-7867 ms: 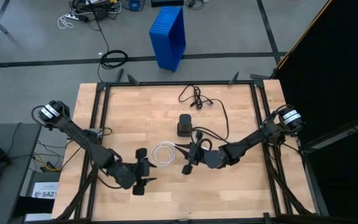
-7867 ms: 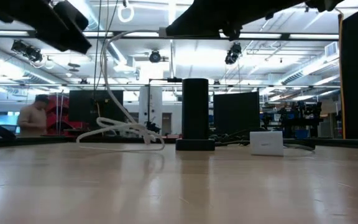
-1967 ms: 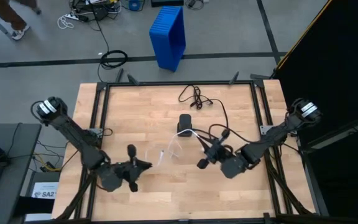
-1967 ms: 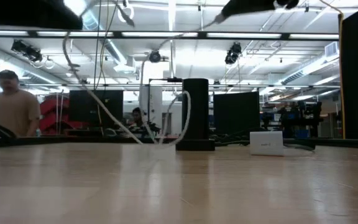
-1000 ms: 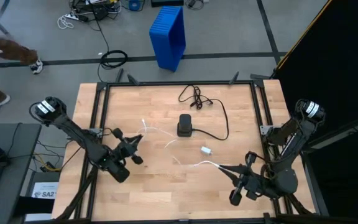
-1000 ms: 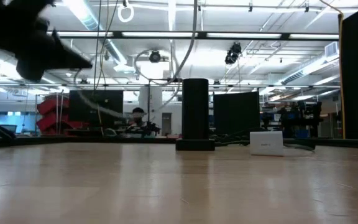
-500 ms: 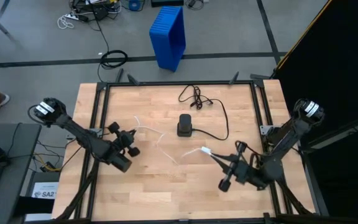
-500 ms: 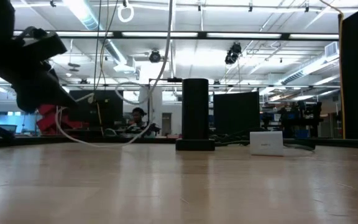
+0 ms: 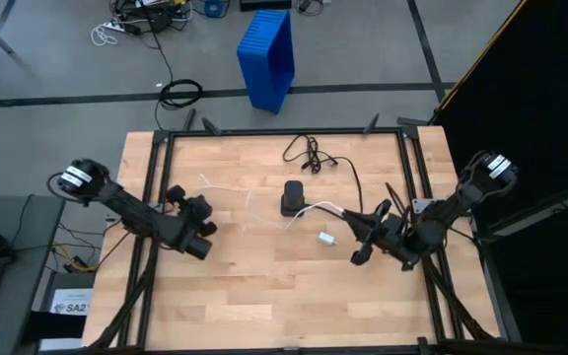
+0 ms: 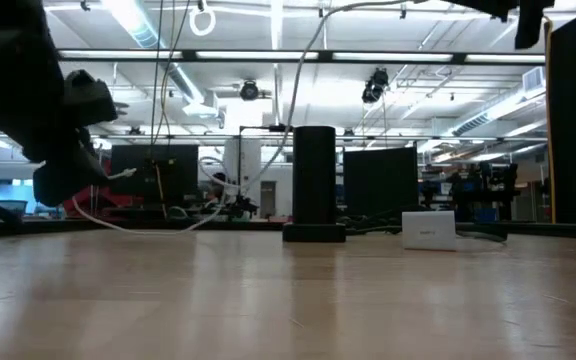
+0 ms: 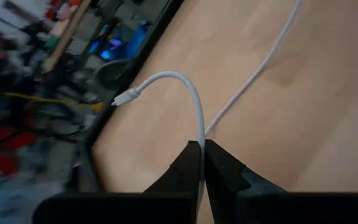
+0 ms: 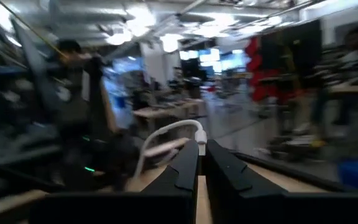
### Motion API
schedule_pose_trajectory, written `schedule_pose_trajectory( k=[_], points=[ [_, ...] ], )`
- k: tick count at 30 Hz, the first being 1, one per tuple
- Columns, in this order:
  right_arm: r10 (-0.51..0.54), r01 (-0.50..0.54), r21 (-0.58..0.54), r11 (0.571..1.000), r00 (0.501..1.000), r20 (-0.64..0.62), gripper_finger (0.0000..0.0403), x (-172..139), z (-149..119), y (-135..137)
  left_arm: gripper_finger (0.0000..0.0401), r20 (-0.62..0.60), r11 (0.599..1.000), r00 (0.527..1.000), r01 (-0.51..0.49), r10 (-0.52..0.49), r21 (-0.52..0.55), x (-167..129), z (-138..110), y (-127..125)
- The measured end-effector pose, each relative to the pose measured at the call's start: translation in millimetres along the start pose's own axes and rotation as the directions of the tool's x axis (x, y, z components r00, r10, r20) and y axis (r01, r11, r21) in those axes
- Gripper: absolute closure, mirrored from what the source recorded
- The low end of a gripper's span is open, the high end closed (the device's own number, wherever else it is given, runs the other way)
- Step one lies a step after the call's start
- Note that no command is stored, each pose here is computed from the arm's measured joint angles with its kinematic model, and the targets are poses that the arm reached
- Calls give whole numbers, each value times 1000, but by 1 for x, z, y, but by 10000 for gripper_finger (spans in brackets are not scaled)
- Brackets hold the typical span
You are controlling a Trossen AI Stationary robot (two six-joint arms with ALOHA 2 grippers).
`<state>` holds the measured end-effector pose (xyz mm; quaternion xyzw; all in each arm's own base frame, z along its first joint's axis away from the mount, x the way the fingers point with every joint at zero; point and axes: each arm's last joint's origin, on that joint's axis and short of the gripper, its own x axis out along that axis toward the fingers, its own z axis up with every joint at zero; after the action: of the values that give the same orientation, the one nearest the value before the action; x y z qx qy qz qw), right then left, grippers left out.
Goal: Insert USB
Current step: Insert the white charger cable into the white charger adapter
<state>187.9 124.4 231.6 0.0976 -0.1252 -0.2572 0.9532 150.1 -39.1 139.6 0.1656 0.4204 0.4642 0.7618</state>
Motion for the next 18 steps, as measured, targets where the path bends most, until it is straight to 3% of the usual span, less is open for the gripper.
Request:
schedule_pose_trajectory(
  k=[5,9,18],
  points=[
    [-24,24,11,1000,1000,-11,403,0,-6,-10,401,-33,998,999,-37,39,55,4,3,1],
    [-37,37,-20,999,999,-21,403,1,-9,-10,385,-78,983,997,38,-25,180,4,4,-4],
    [-67,65,-58,996,997,-35,403,2,-12,-11,246,-204,927,948,288,-243,238,-9,27,-16]
  ],
)
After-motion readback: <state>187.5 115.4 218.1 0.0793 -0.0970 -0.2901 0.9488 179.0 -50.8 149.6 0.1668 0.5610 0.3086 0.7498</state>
